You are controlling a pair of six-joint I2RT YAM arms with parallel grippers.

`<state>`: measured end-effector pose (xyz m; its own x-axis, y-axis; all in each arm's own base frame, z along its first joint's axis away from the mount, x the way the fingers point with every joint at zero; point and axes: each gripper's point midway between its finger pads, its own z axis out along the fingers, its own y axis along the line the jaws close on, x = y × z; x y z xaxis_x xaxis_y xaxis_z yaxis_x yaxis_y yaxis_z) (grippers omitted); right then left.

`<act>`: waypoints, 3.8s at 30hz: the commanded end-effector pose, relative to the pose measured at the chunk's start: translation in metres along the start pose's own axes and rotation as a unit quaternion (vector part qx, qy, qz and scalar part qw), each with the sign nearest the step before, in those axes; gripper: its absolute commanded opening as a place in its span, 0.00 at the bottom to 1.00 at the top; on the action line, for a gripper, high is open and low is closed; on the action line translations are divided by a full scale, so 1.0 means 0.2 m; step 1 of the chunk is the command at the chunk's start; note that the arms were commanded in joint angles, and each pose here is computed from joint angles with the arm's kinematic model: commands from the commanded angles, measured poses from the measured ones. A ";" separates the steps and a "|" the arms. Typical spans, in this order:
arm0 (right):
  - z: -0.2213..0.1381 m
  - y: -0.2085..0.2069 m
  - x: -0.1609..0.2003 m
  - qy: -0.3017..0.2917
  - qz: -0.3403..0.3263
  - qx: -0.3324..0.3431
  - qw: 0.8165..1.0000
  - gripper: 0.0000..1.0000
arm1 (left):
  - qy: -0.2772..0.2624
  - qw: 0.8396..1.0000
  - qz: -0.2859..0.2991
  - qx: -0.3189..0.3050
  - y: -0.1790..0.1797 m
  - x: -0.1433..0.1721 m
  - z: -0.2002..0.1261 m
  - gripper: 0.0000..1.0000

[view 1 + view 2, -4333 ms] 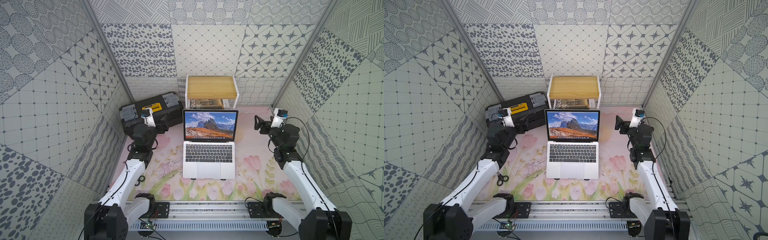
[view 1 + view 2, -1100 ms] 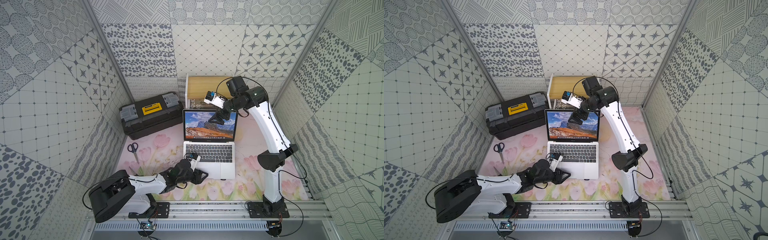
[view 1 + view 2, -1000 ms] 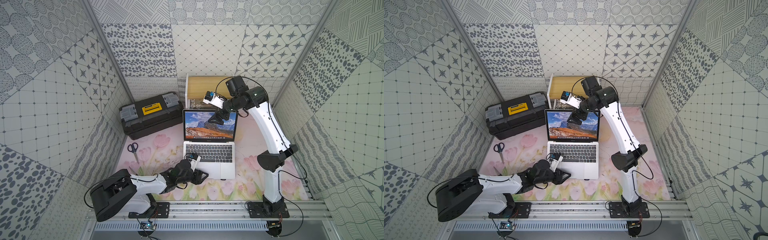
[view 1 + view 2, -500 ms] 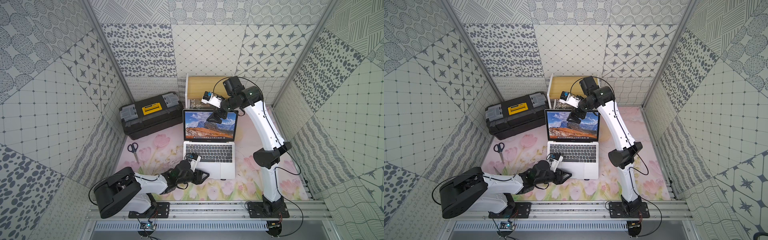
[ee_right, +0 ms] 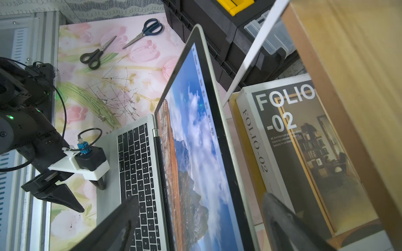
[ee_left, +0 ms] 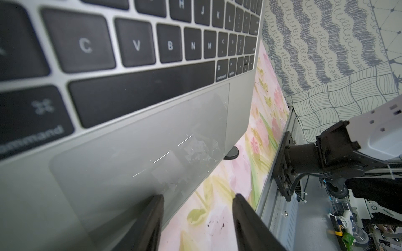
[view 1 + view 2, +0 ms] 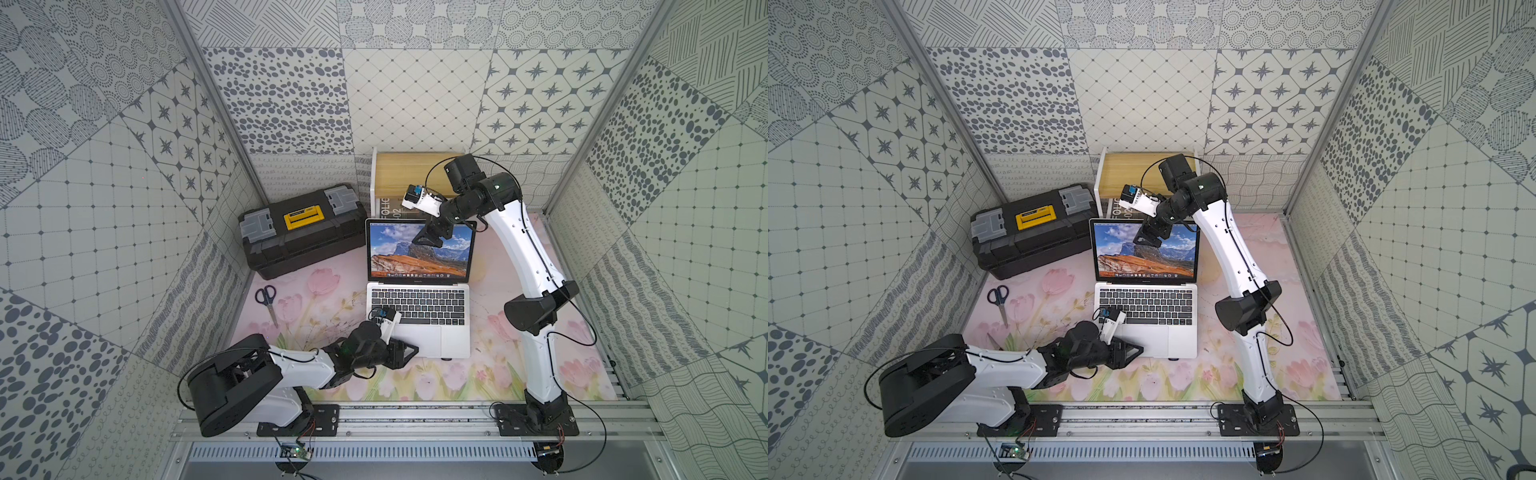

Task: Close the laptop lid and set it aside
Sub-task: Close the lid of the laptop.

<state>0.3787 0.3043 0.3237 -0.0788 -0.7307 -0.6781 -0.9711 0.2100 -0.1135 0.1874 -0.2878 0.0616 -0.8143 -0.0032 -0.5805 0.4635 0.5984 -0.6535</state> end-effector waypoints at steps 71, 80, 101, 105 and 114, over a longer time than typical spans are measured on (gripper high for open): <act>0.04 0.54 0.08 0.028 -0.008 -0.059 0.998 0.71 | -0.010 0.999 -0.028 -0.044 0.13 0.03 0.04 0.57; 0.05 0.58 0.09 0.037 -0.002 -0.059 0.998 0.76 | -0.010 0.998 -0.030 -0.046 0.14 0.04 0.05 0.58; 0.00 0.68 0.09 0.051 0.017 -0.057 0.997 0.85 | -0.011 0.998 -0.041 -0.051 0.17 0.06 0.06 0.58; -0.01 0.70 0.10 0.057 0.020 -0.062 0.996 0.84 | -0.011 0.998 -0.042 -0.051 0.17 0.06 0.06 0.59; -0.01 0.76 0.11 0.065 0.025 -0.069 0.995 0.84 | -0.013 0.997 -0.046 -0.053 0.18 0.06 0.06 0.59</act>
<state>0.2579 0.3245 0.3055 -0.0890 -0.7725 -0.6287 -0.9813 0.1761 -0.0776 0.1925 -0.3018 0.0626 -0.8207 -0.0770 -0.5662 0.4495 0.5245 -0.7230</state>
